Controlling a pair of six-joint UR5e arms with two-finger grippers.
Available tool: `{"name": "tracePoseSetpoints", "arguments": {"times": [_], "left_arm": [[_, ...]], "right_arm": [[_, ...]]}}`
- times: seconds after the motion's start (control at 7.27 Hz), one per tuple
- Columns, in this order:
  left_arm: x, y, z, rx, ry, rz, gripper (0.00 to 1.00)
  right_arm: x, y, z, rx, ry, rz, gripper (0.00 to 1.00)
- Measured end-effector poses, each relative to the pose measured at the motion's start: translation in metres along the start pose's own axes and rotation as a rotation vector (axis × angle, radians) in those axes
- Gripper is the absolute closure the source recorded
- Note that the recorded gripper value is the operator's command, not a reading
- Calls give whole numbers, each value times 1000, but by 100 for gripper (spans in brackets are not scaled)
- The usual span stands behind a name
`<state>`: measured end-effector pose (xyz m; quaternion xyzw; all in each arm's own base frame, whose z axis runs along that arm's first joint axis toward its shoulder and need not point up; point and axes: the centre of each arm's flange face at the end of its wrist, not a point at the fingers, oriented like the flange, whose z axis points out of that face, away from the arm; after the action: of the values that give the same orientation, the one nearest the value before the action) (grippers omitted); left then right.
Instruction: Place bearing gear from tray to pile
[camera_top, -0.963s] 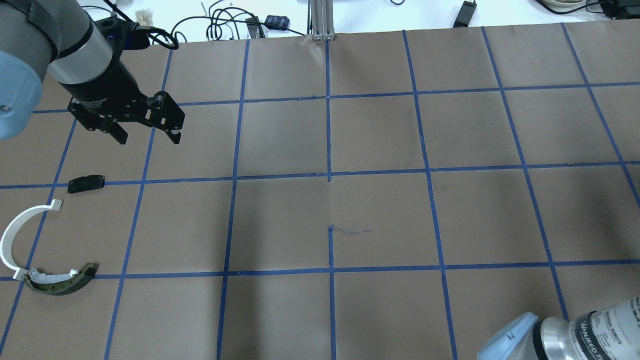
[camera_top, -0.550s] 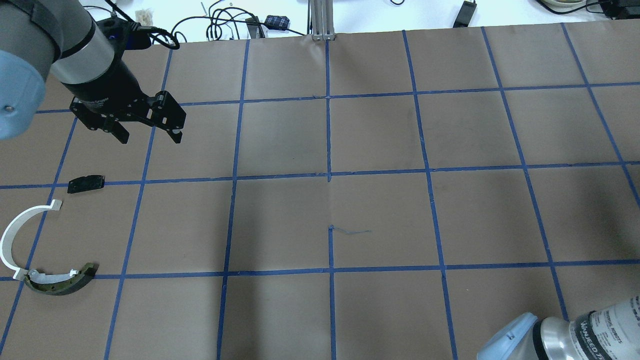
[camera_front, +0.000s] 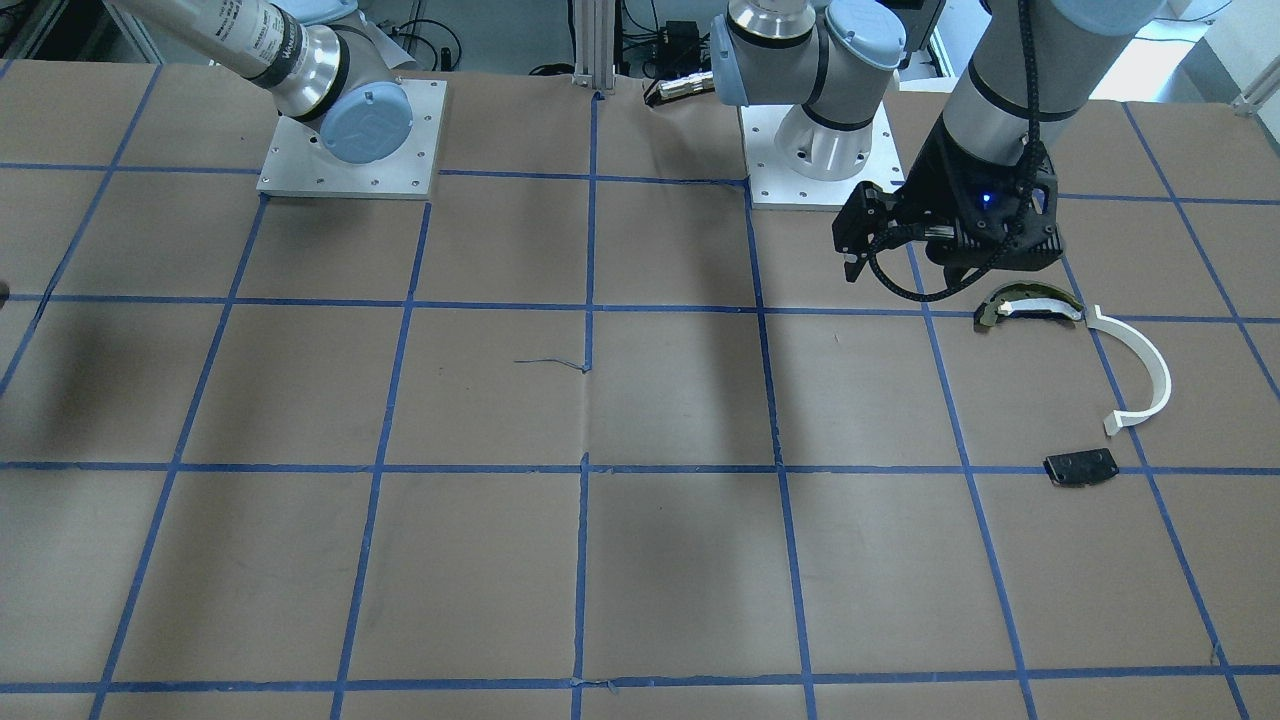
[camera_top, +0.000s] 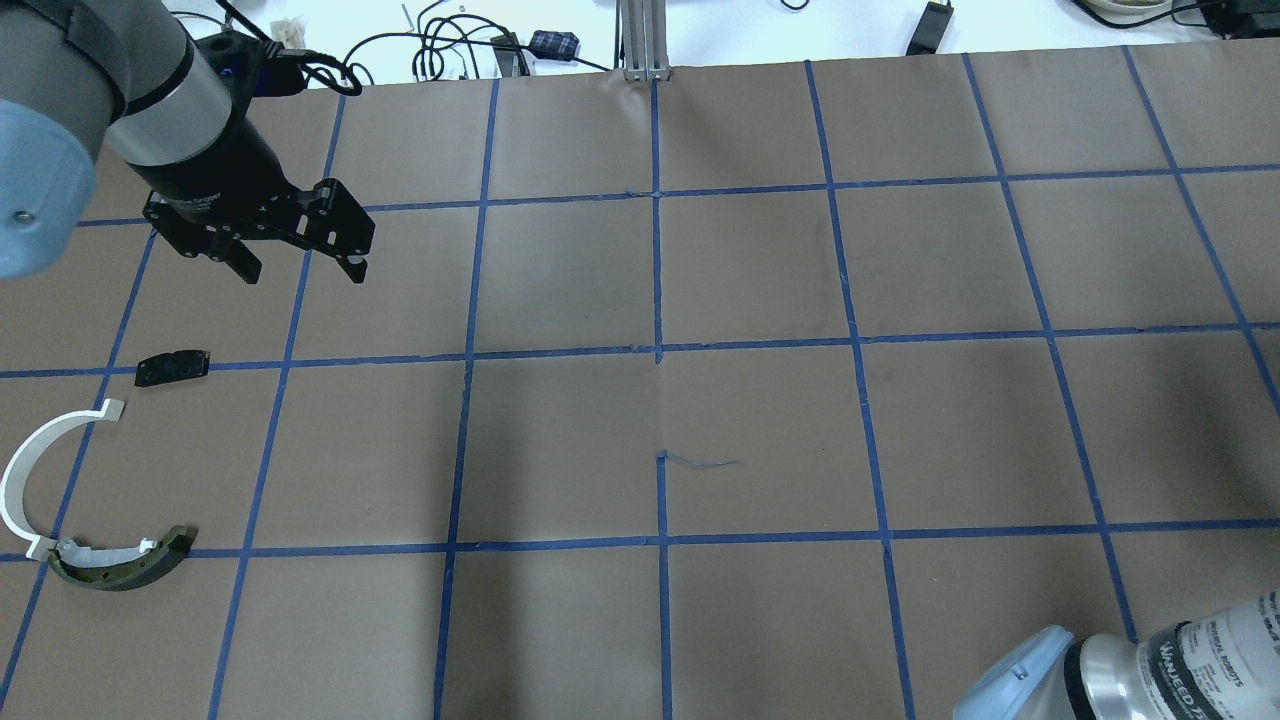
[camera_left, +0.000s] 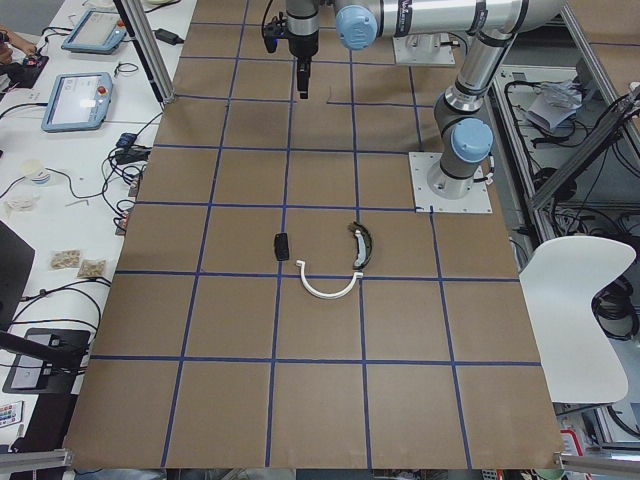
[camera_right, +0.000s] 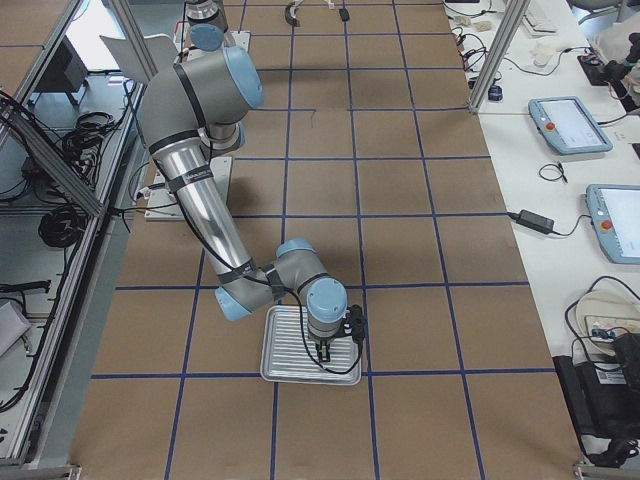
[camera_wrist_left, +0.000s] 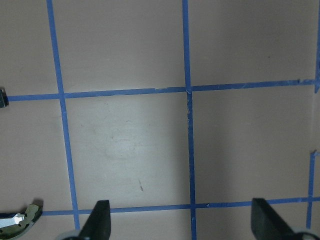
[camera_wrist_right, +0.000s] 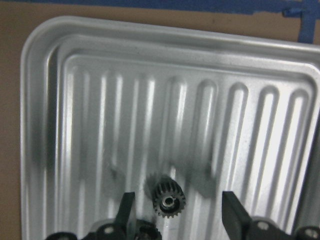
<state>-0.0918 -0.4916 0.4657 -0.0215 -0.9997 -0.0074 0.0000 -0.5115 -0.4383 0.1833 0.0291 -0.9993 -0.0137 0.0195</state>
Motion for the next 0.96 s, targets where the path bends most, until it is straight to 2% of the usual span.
{"name": "tracePoseSetpoints", "arguments": {"times": [0.41,0.55,0.69,0.83,0.96], "left_arm": [[-1,-1,-1,3,-2,1,0],[-1,-2,-2,6,-1,-1,0],[-2,-3,-3,11,-1,-3,0],[-4,-4,-3,15,-1,-6,0],[-5,-5,-4,22,-2,-8,0]], "right_arm": [[-4,-4,1,-4,-2,2,40],[-6,-7,3,-8,-3,-1,48],[-7,-9,4,-12,-3,-5,62],[-8,-10,4,-14,-3,-9,85],[-8,-11,4,-16,-3,-13,97]]}}
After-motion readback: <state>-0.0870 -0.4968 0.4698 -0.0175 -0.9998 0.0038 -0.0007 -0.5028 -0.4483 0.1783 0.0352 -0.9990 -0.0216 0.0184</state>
